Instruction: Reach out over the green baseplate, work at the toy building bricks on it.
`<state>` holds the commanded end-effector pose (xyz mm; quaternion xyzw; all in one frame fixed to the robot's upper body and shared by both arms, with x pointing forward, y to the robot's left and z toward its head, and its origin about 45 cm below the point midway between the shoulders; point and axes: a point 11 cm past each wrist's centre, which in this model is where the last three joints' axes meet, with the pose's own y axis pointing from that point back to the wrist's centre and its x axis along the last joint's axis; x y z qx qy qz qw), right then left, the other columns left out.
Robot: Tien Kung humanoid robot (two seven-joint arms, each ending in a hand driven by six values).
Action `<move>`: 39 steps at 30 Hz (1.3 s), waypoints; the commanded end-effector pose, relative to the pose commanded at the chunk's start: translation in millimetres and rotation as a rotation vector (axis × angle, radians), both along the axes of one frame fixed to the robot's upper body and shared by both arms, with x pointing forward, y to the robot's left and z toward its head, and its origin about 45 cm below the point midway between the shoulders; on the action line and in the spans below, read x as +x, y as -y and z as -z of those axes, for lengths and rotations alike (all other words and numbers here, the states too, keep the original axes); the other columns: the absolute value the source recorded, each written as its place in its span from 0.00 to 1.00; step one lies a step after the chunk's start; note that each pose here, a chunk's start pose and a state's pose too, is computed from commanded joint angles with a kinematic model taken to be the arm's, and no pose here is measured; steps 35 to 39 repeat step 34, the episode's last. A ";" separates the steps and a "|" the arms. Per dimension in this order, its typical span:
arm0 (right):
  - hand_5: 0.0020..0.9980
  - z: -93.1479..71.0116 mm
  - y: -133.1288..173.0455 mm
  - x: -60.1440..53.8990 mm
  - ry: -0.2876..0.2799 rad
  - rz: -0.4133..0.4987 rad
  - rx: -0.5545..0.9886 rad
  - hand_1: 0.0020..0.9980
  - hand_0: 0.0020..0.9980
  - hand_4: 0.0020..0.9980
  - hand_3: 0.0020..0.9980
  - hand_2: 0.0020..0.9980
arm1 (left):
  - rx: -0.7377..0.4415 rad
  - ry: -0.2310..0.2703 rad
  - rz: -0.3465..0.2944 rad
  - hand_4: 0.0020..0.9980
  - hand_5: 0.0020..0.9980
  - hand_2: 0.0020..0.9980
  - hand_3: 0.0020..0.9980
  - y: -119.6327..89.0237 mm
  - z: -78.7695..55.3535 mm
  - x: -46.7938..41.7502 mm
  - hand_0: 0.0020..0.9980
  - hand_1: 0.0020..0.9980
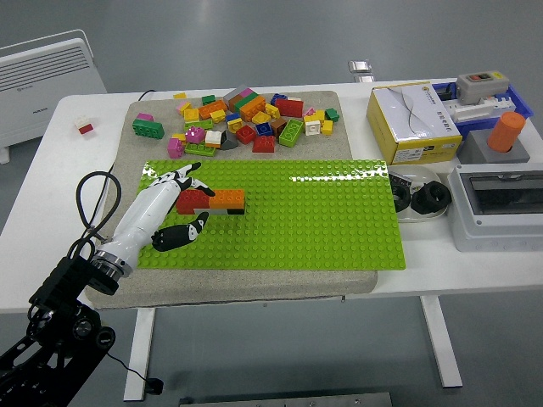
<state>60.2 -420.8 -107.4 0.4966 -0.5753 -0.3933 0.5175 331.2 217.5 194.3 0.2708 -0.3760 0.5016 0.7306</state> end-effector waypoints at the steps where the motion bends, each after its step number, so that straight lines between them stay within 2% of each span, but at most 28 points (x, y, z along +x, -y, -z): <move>1: 0.96 -1.7 2.2 2.9 0.003 -0.004 0.000 0.62 0.66 0.72 0.69 0.68 | 0.003 0.004 -0.002 0.61 0.03 0.95 0.60 -1.7 -0.6 0.3 0.96 0.95; 4: 0.96 -4.1 4.7 6.5 0.006 -0.010 0.005 0.62 0.66 0.72 0.69 0.68 | 0.000 0.007 -0.006 0.61 0.03 0.95 0.60 -3.5 -0.6 0.2 0.96 0.95; 15: 0.97 -2.3 0.0 4.4 0.007 -0.013 0.023 0.62 0.66 0.71 0.70 0.69 | -0.023 0.007 0.002 0.60 0.04 0.95 0.59 5.4 1.1 -1.2 0.96 0.95; 17: 0.97 -0.4 -2.9 1.7 0.011 -0.011 0.026 0.62 0.66 0.71 0.70 0.69 | -0.014 0.011 -0.007 0.60 0.04 0.95 0.59 2.3 0.7 0.4 0.96 0.95; 18: 1.00 1.4 -5.1 -1.2 0.012 -0.007 0.027 0.62 0.66 0.71 0.73 0.70 | -0.008 0.015 -0.012 0.59 0.03 0.95 0.58 0.5 0.3 1.2 0.96 0.95; 21: 1.00 4.5 -5.2 -12.3 -0.036 0.014 -0.002 0.62 0.66 0.71 0.73 0.70 | 0.002 0.023 -0.013 0.59 0.03 0.95 0.58 0.1 -0.7 2.1 0.96 0.95; 23: 1.00 5.0 -4.0 -15.9 -0.058 0.023 -0.018 0.62 0.66 0.71 0.73 0.70 | 0.003 0.029 -0.011 0.59 0.03 0.95 0.58 1.2 -1.4 2.2 0.96 0.95; 24: 1.00 5.2 -4.1 -16.8 -0.064 0.026 -0.023 0.64 0.68 0.77 0.80 0.71 | 0.005 0.032 -0.013 0.58 0.02 0.95 0.58 0.6 -1.6 2.6 0.96 0.95; 26: 1.00 5.5 -4.5 -17.5 -0.069 0.028 -0.027 0.64 0.68 0.77 0.80 0.71 | 0.011 0.038 -0.018 0.58 0.02 0.95 0.58 -1.7 -1.8 3.6 0.96 0.95; 29: 1.00 5.7 -4.6 -17.9 -0.070 0.030 -0.033 0.64 0.68 0.77 0.80 0.71 | 0.035 0.055 -0.035 0.58 0.02 0.95 0.58 -10.5 -4.1 8.1 0.96 0.95; 30: 1.00 5.7 -4.7 -17.1 -0.068 0.030 -0.034 0.63 0.68 0.74 0.78 0.71 | 0.049 0.063 -0.042 0.56 0.00 0.96 0.58 -15.0 -5.6 10.6 0.96 0.96; 34: 1.00 4.0 -1.4 -12.0 -0.049 0.026 -0.040 0.63 0.68 0.74 0.78 0.71 | 0.144 0.087 -0.084 0.56 0.00 0.96 0.58 -37.1 -12.3 25.6 0.96 0.96; 39: 1.00 4.0 -1.4 -12.0 -0.049 0.026 -0.040 0.63 0.68 0.74 0.78 0.71 | 0.144 0.087 -0.084 0.56 0.00 0.96 0.58 -37.1 -12.3 25.6 0.96 0.96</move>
